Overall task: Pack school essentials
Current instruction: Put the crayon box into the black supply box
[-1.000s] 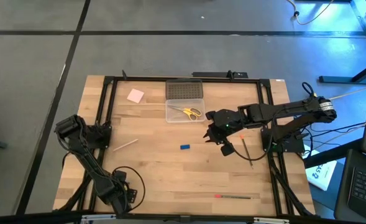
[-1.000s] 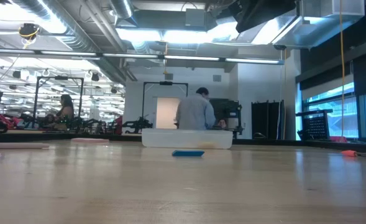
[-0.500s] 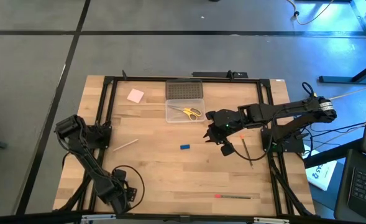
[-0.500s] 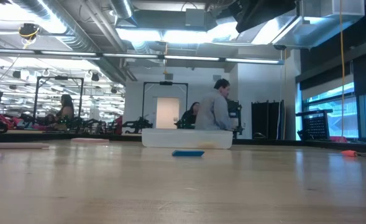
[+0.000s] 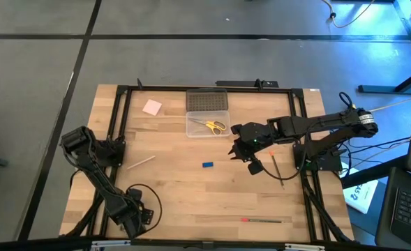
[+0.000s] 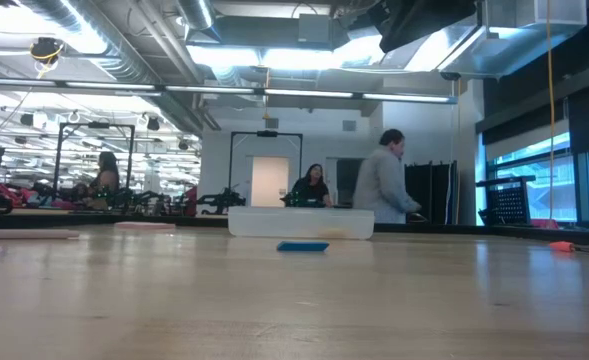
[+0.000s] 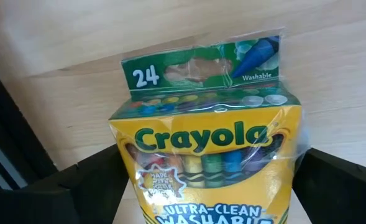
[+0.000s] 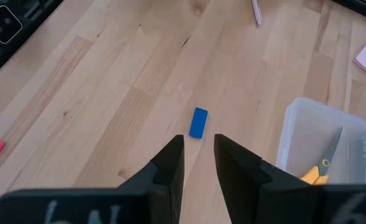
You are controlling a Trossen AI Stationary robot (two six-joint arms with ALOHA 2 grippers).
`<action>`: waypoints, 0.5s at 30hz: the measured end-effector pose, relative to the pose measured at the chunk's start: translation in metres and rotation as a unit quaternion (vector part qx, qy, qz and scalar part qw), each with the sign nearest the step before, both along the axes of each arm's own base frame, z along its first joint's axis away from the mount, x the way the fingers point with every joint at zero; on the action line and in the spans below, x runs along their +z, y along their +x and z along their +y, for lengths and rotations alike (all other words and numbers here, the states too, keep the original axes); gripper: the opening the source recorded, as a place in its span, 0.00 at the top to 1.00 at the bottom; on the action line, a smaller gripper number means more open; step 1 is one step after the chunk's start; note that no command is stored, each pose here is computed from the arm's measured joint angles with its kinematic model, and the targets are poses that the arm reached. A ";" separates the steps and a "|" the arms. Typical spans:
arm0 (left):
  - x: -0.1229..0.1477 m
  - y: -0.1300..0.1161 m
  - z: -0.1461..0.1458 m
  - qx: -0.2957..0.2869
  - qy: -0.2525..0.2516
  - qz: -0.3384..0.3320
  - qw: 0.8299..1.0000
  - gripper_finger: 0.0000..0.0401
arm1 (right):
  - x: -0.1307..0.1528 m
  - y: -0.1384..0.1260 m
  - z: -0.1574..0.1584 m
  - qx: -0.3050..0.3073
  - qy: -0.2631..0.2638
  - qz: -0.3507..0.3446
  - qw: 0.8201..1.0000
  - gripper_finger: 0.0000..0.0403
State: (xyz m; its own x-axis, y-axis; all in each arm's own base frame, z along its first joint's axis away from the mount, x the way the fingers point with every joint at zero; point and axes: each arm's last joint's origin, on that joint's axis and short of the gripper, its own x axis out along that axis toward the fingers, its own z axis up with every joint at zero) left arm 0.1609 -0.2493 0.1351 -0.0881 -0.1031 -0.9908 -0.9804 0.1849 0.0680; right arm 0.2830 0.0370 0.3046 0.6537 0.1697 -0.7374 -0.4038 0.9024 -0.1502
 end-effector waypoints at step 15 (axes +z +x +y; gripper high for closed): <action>-0.001 0.001 0.000 -0.024 -0.007 0.007 1.000 0.26 | 0.000 0.000 0.000 0.000 0.000 0.000 1.000 0.77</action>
State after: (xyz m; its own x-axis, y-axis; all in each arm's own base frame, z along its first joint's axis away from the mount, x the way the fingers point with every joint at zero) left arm 0.1617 -0.2489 0.1339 -0.1066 -0.1119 -0.9880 -0.9694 0.2327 0.0782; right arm 0.2830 0.0371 0.3045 0.6534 0.1699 -0.7377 -0.4040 0.9023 -0.1501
